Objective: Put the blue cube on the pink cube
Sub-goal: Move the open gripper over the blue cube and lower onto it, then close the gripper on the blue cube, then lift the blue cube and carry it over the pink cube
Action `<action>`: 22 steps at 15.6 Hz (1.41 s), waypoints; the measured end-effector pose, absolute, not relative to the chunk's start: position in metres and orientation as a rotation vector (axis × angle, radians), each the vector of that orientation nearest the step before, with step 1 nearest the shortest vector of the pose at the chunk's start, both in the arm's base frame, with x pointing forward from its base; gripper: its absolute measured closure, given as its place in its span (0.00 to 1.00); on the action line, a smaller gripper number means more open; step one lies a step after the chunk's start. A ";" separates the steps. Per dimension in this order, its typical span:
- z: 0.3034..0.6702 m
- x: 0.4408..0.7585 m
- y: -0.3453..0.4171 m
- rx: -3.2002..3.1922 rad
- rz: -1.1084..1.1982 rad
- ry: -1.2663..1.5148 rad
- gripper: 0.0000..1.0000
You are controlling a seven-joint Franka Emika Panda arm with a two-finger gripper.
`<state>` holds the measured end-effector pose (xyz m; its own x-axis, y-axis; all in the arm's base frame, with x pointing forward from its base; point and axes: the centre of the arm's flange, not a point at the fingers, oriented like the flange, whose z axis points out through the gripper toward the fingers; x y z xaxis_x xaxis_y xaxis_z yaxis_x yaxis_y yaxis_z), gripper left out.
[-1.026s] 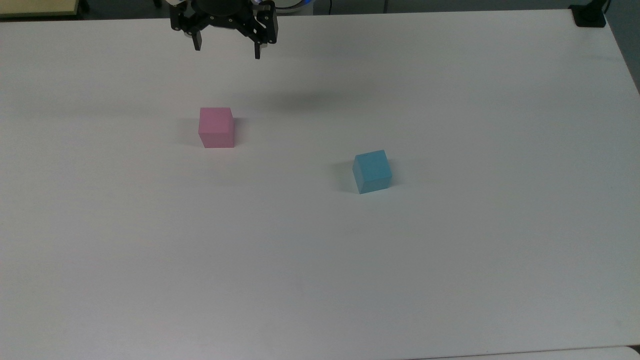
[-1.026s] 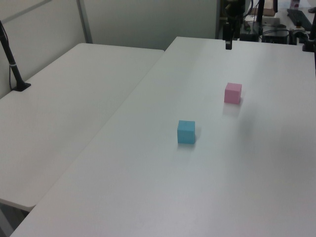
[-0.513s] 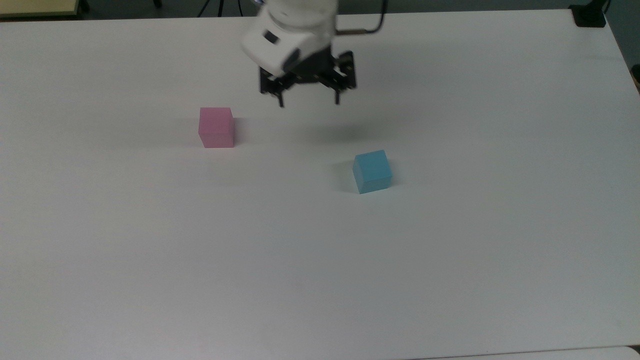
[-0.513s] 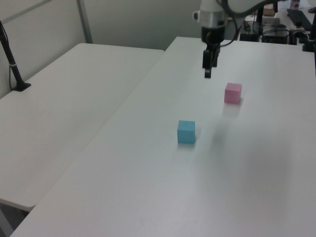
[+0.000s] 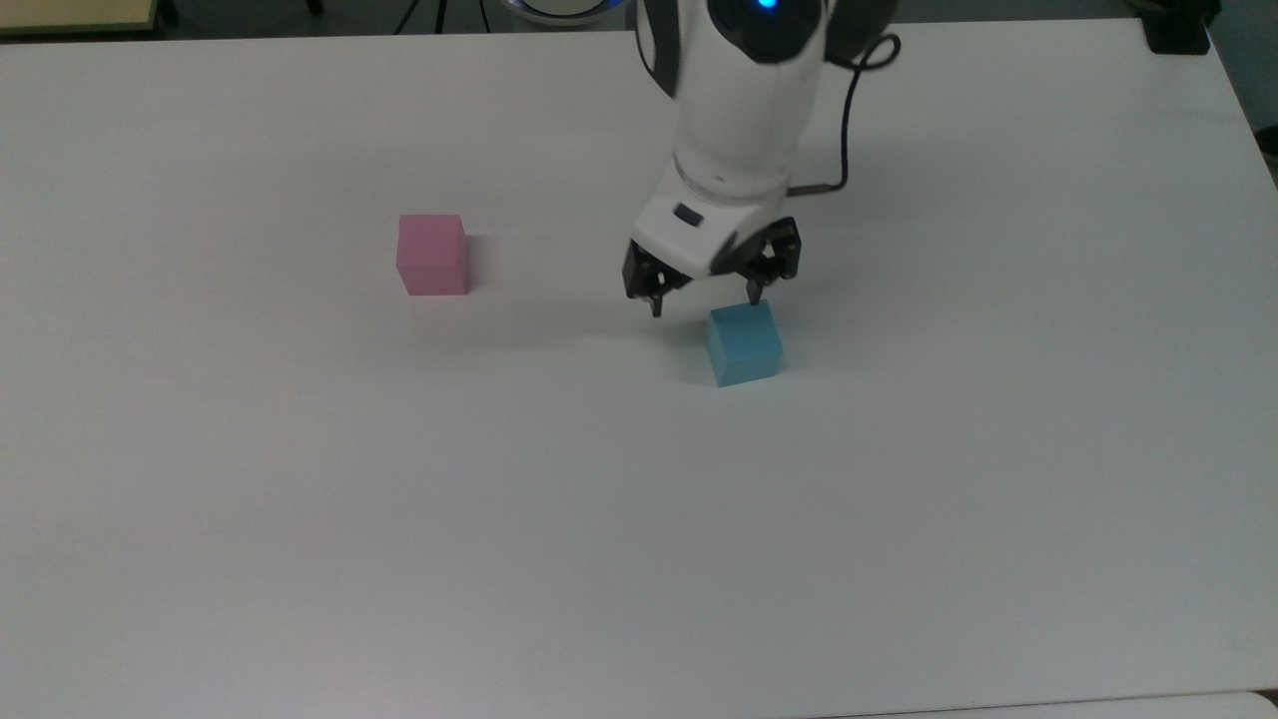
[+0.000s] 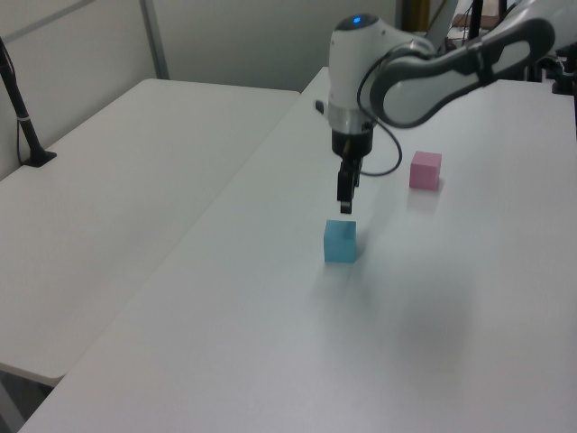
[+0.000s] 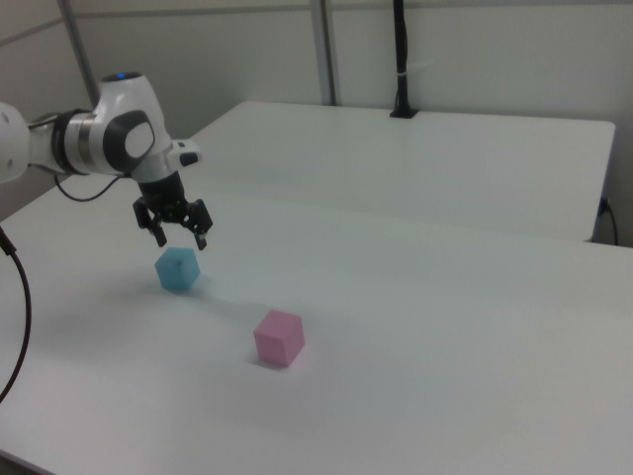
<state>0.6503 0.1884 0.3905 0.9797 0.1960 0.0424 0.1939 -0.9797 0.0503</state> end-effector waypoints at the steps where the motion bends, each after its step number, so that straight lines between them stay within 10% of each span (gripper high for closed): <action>1: 0.381 0.650 0.197 3.071 0.062 0.322 0.00; 11: 0.330 0.650 0.230 3.037 0.052 0.346 0.01; 15: 0.323 0.650 0.233 3.031 0.044 0.351 0.41; 22: 0.443 0.649 0.164 3.096 0.105 0.206 0.41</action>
<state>0.6491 0.1642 0.4429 0.9889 0.1337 0.0649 0.1312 -0.9905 0.0416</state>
